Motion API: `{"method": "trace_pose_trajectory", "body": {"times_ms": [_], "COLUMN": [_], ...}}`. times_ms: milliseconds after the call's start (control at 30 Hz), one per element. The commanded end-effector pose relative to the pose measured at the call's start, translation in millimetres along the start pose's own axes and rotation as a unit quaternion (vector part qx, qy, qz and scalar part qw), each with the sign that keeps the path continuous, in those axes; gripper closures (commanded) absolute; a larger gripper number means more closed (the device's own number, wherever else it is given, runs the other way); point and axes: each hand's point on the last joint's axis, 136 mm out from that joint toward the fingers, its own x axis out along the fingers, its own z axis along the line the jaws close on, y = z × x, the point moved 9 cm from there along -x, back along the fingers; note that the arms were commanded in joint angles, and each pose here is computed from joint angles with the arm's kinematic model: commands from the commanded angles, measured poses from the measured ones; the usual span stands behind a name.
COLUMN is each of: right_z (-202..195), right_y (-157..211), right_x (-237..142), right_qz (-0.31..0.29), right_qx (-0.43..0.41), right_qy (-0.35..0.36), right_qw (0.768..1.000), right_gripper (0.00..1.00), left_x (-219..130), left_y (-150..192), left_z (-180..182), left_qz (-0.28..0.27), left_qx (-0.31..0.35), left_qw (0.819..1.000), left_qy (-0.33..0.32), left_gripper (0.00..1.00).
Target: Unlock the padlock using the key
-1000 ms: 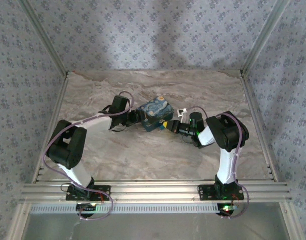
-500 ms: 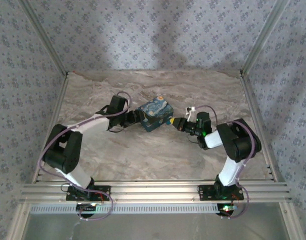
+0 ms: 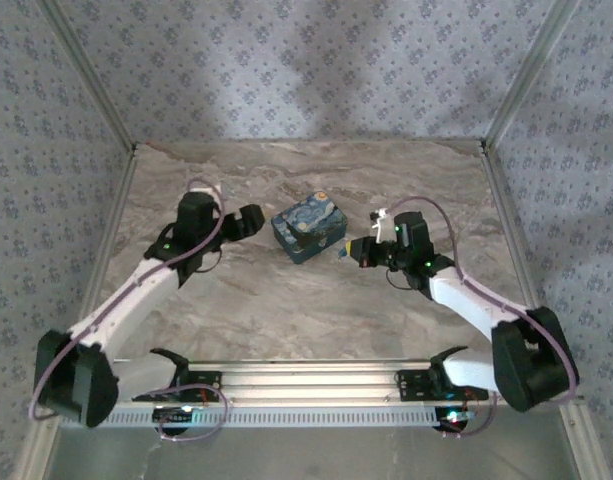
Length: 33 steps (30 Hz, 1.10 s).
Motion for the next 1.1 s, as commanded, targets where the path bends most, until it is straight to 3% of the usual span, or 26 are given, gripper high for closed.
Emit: {"method": "trace_pose_trajectory", "body": {"times_ms": [0, 267, 700, 1067], "right_z": [1, 9, 3, 2], "right_y": [32, 69, 79, 66], "right_x": [-14, -22, 39, 43], "right_qz": [0.109, 0.244, 0.308, 0.269], "right_qx": [0.025, 0.031, 0.018, 0.000], "right_qy": [0.066, 0.118, 0.072, 0.082], "right_qw": [0.992, 0.962, 0.949, 0.960], "right_gripper": [1.00, 1.00, 1.00, 0.70], "left_x": [-19, -45, -41, -39], "left_y": [3, 5, 5, -1], "left_z": [22, 39, 36, 33], "left_qz": [-0.048, -0.086, -0.067, -0.060], "left_qx": [0.010, -0.005, -0.007, -0.002], "left_qw": [0.997, 0.993, 0.995, 0.996], "left_qy": [-0.059, -0.084, -0.075, -0.070], "left_gripper": [0.03, 0.02, 0.02, 0.02]}}
